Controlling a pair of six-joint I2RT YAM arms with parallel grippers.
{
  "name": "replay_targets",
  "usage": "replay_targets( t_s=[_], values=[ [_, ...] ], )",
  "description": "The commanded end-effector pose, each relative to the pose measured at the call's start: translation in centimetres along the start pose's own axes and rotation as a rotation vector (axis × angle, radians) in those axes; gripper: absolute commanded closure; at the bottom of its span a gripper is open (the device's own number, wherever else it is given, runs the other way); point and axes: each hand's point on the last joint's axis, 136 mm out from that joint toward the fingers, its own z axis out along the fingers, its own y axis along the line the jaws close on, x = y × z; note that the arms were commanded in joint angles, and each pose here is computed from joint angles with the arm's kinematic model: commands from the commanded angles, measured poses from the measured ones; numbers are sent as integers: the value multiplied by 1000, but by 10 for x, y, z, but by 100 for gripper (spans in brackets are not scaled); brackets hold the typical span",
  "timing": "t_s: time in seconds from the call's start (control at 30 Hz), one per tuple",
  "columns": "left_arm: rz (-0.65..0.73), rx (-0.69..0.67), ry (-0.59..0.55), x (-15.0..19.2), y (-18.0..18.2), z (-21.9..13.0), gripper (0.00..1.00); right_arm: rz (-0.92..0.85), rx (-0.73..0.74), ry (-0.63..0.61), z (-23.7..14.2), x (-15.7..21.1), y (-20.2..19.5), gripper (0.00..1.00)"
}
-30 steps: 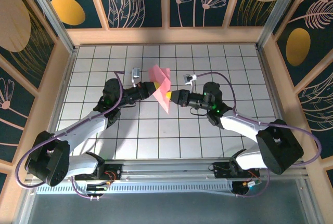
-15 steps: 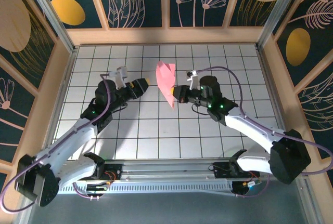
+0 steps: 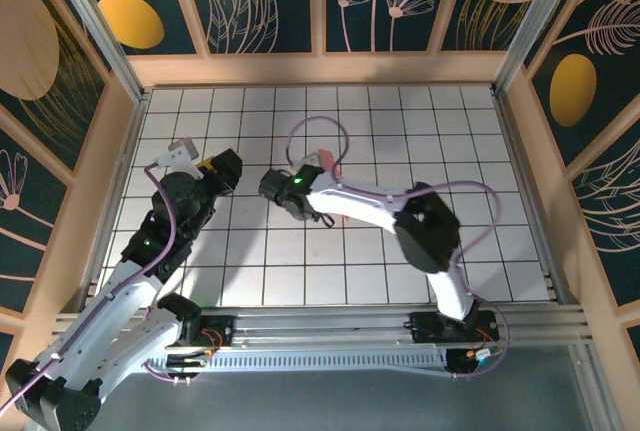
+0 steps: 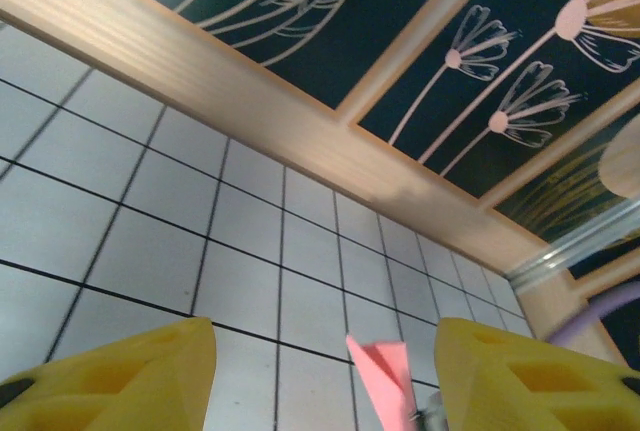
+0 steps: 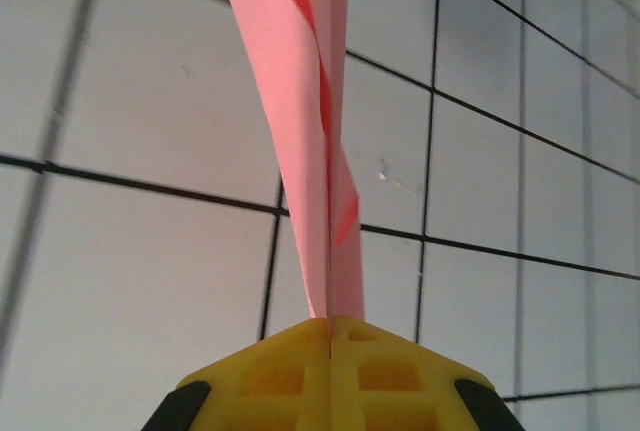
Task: Fold a paper plane with a square sheet of paper (fold left side to right side)
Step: Turn over the paper at the center of the table.
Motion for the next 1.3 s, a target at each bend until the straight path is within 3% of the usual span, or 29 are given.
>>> replay_targets(
  t_s=[0.0, 0.23, 0.4, 0.57, 0.7, 0.9, 1.27],
  values=[
    [41, -65, -8, 1, 14, -2, 41, -140, 236, 0, 1, 6, -29, 100],
    [43, -59, 10, 7, 14, 1, 41, -187, 98, 68, 22, 23, 22, 99],
    [40, -49, 28, 11, 12, 4, 40, -174, -82, 116, 23, 33, 50, 76],
    [36, -26, 55, 15, 5, 10, 40, -51, -301, 129, 6, 25, 58, 54],
    [18, -7, 87, 23, 1, 16, 39, 71, -432, 107, -9, 14, 43, 42],
    [-59, 35, 200, 57, -2, 36, 36, 281, -558, 40, -12, 6, -3, 36],
    [-177, 105, 522, 150, -7, 82, 35, 745, -914, -221, -24, -10, -80, 26]
  ],
)
